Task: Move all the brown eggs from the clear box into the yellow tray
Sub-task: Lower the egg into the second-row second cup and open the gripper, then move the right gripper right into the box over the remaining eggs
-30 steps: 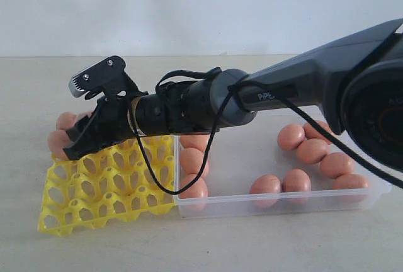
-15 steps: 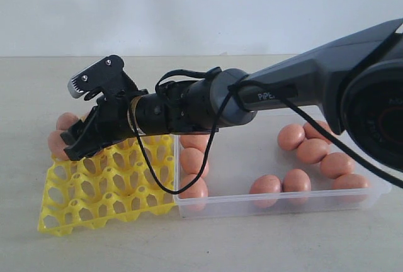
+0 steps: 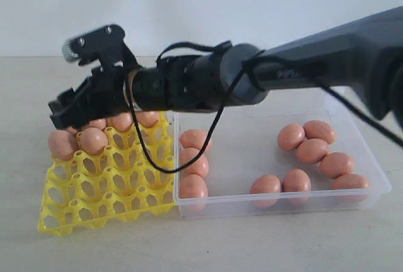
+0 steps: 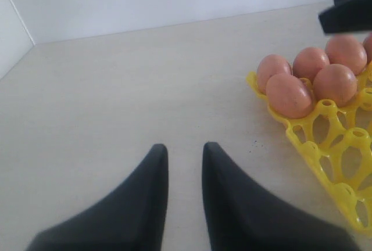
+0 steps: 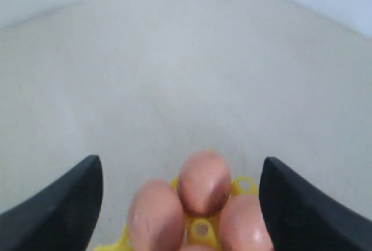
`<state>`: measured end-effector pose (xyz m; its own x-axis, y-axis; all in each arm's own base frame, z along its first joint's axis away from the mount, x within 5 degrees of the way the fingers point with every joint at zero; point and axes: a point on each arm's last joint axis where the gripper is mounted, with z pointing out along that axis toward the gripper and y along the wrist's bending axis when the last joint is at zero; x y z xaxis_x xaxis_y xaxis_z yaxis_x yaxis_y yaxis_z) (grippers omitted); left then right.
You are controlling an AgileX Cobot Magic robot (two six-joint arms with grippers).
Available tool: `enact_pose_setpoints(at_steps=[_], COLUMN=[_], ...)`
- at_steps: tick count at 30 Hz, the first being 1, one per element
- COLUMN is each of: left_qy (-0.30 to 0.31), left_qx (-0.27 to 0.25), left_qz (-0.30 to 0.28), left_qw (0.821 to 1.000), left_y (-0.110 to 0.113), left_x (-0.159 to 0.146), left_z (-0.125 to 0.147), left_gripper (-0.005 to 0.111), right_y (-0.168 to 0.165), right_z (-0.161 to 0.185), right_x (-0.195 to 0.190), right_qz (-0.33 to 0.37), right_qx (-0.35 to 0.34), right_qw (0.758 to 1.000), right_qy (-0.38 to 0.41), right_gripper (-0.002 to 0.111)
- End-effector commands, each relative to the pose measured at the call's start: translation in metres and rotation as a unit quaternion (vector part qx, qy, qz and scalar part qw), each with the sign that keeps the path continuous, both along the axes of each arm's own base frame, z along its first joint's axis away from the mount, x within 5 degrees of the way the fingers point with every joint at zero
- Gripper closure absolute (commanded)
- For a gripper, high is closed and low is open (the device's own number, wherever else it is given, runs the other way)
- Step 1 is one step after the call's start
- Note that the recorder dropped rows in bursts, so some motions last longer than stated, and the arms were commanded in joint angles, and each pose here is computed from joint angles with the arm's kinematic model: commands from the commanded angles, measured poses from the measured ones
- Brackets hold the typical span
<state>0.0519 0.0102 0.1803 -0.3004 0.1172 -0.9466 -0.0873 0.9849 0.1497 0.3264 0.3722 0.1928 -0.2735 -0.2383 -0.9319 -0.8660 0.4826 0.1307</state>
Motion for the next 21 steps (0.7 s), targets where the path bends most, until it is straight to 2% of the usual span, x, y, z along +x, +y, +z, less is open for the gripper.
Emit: enact_pose_setpoints(at_steps=[1, 3, 8, 9, 13, 16, 19, 21], left_qy=[-0.003, -0.003, -0.003, -0.003, -0.003, -0.003, -0.003, -0.003], left_qx=[-0.002, -0.002, -0.002, -0.002, -0.002, -0.002, -0.002, -0.002], left_qz=[-0.003, -0.003, -0.003, -0.003, -0.003, -0.003, -0.003, -0.003], left_qw=[1.000, 1.000, 1.000, 1.000, 1.000, 1.000, 1.000, 1.000], left_y=[0.000, 0.000, 0.000, 0.000, 0.000, 0.000, 0.000, 0.000], left_x=[0.000, 0.000, 0.000, 0.000, 0.000, 0.000, 0.000, 0.000], left_z=[-0.001, -0.001, -0.001, -0.001, -0.001, -0.001, -0.001, -0.001], left_gripper=[0.085, 0.085, 0.085, 0.085, 0.085, 0.085, 0.085, 0.085], right_y=[-0.014, -0.023, -0.051, -0.056, -0.072, -0.087, -0.117, -0.143], right_z=[0.073, 0.098, 0.137, 0.140, 0.142, 0.122, 0.100, 0.090], right_x=[-0.009, -0.013, -0.027, -0.029, -0.043, -0.041, -0.030, -0.027], right_qz=[-0.019, -0.031, -0.073, -0.078, -0.083, -0.102, -0.203, -0.281], right_qx=[0.032, 0.021, -0.007, -0.008, -0.023, -0.130, -0.280, -0.386], right_qw=[0.998, 0.996, 0.989, 0.989, 0.987, 0.967, 0.911, 0.856], right_qy=[-0.049, -0.080, -0.126, -0.128, -0.134, -0.194, -0.226, -0.197], right_gripper=[0.041, 0.052, 0.105, 0.108, 0.108, 0.108, 0.108, 0.108])
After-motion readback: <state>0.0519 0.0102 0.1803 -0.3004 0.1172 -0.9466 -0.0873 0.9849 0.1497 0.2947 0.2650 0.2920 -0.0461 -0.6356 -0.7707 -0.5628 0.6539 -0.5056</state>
